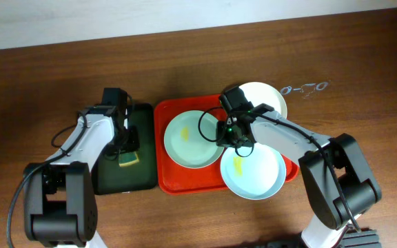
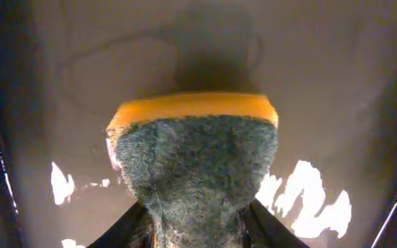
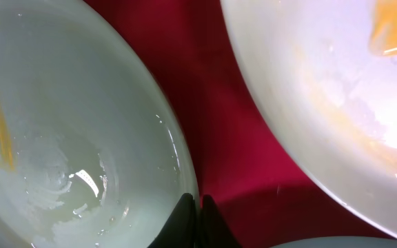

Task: Clean dirty plates on tray and stack at the side
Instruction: 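Lift the sponge with the left gripper out of the black tray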

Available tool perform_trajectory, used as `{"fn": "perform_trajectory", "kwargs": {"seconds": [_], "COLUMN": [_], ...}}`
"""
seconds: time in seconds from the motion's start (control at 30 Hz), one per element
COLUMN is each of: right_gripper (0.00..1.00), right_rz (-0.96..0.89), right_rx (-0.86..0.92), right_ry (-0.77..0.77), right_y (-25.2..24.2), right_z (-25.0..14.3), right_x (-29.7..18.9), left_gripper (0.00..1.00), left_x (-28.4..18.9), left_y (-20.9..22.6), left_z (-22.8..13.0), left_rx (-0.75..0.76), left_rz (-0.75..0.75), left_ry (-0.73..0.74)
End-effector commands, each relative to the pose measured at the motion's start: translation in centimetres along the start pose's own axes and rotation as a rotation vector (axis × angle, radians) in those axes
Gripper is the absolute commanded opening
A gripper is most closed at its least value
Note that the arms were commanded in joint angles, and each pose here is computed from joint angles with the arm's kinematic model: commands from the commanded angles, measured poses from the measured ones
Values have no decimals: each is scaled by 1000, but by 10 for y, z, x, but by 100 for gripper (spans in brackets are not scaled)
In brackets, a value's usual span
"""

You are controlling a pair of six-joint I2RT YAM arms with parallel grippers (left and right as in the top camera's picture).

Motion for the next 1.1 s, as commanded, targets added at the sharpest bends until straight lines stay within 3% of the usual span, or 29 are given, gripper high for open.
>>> {"fn": "perform_trajectory", "kwargs": {"seconds": [0.0,0.1,0.2,0.27,0.37,0.6,1.07], "right_gripper": [5,5,5,5,5,4,4], "right_rz": [-43,-43,-43,-44,-44,-43,32], "right_rx": [1,1,1,1,1,1,-48], "right_ry": [4,4,4,4,4,4,0], "right_y": [-8,-8,-8,-8,-8,-8,1], "right_z": [-1,-1,-1,-1,-1,-1,2], "right_x": [5,5,5,5,5,5,5], "left_gripper": [29,36,35,0,0,0,0], "left_x": [-1,0,8,7,-12,-109,-142], "left_y": [2,3,2,2,4,11,10], "left_z": [0,-1,-6,-5,1,11,23], "left_rx": [-4,-4,-4,-4,-7,82,147], "left_rz": [18,19,19,19,29,43,27], "left_ry": [-9,-4,0,-5,-48,-381,-435]}}
Point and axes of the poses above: each gripper's point midway between its finger pads, its own x axis out along the fingers, its own y axis along the line the jaws close on, z = x × y, the point moved 9 cm from there along -x, back along the fingers, and after that the axes turned 10 degrees about x, right-handed, at the moved point
